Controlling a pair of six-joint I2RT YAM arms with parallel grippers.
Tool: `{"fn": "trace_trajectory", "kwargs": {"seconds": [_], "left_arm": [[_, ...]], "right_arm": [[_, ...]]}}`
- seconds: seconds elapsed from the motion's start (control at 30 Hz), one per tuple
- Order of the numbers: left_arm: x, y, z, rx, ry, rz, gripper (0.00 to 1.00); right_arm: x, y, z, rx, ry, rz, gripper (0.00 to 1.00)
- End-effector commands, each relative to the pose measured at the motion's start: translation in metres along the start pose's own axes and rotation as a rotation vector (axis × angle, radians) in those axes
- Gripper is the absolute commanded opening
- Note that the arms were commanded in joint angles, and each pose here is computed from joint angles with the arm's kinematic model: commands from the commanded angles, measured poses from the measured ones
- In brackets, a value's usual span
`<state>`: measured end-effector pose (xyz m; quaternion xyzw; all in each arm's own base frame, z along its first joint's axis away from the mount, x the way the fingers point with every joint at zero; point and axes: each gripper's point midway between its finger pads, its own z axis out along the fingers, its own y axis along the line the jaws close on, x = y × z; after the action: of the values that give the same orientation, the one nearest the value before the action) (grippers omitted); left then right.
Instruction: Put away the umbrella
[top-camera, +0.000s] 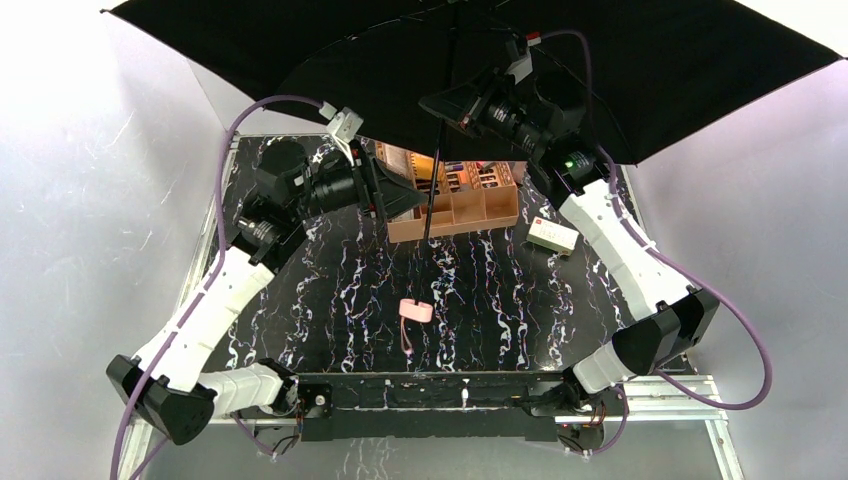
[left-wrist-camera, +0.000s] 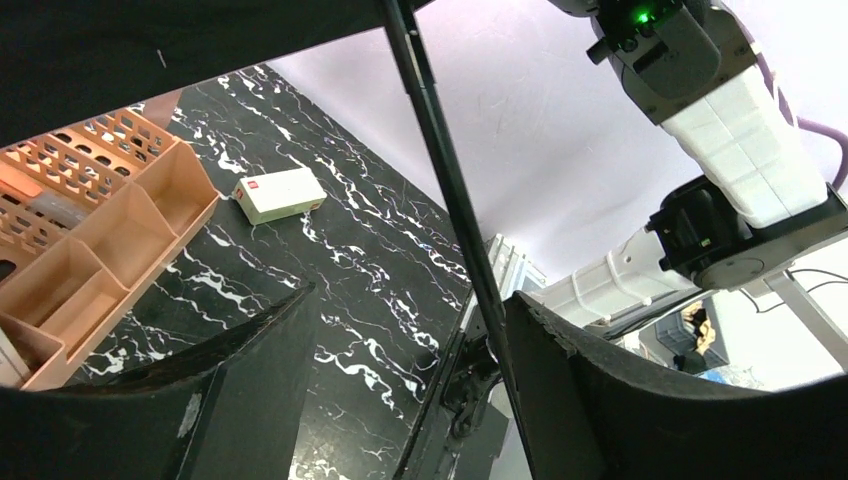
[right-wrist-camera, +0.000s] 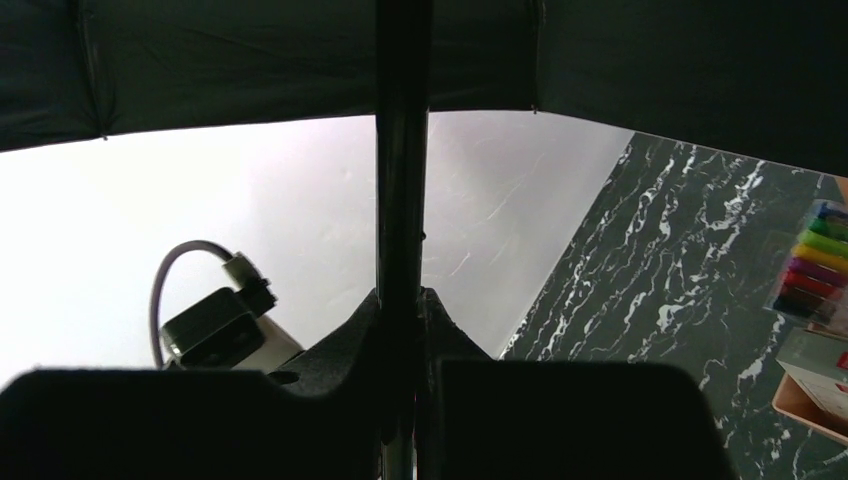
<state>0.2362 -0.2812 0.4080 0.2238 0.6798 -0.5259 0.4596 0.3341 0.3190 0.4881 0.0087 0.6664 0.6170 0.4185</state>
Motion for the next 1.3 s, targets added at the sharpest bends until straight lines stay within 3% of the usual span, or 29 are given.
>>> {"fn": "trace_trajectory", "kwargs": {"seconds": [0.0,0.47,0.8,0.97,1.1,1.13,1.2,1.27], "left_arm": [[-0.013,-0.011,0.004,0.060,-0.054,0.010,0.66],[0.006,-0.028,0.023,0.122,-0.056,-0.051,0.63],[0.018,-0.006,0.053,-0.004,-0.033,-0.070,0.34],[0.014,-0.009,0.054,-0.017,-0.043,-0.048,0.19],[0.014,-0.006,0.052,-0.044,-0.047,-0.051,0.00],[0.013,-0.006,0.052,-0.050,-0.049,-0.052,0.00],[0.011,-0.005,0.051,-0.061,-0.058,-0.052,0.00],[0.007,-0.004,0.051,-0.078,-0.073,-0.044,0.00]], "right_arm": [[-0.023,0.071,-0.024,-0.240,-0.088,-0.114,0.00],[-0.020,0.070,-0.026,-0.315,-0.123,-0.175,0.00],[-0.023,0.067,-0.032,-0.279,-0.159,-0.187,0.00],[-0.022,0.064,-0.033,-0.266,-0.158,-0.204,0.00],[-0.023,0.058,-0.035,-0.227,-0.167,-0.226,0.00],[-0.023,0.056,-0.035,-0.213,-0.168,-0.235,0.00],[-0.022,0.051,-0.038,-0.185,-0.172,-0.261,0.09],[-0.022,0.044,-0.042,-0.159,-0.187,-0.275,0.28]]}}
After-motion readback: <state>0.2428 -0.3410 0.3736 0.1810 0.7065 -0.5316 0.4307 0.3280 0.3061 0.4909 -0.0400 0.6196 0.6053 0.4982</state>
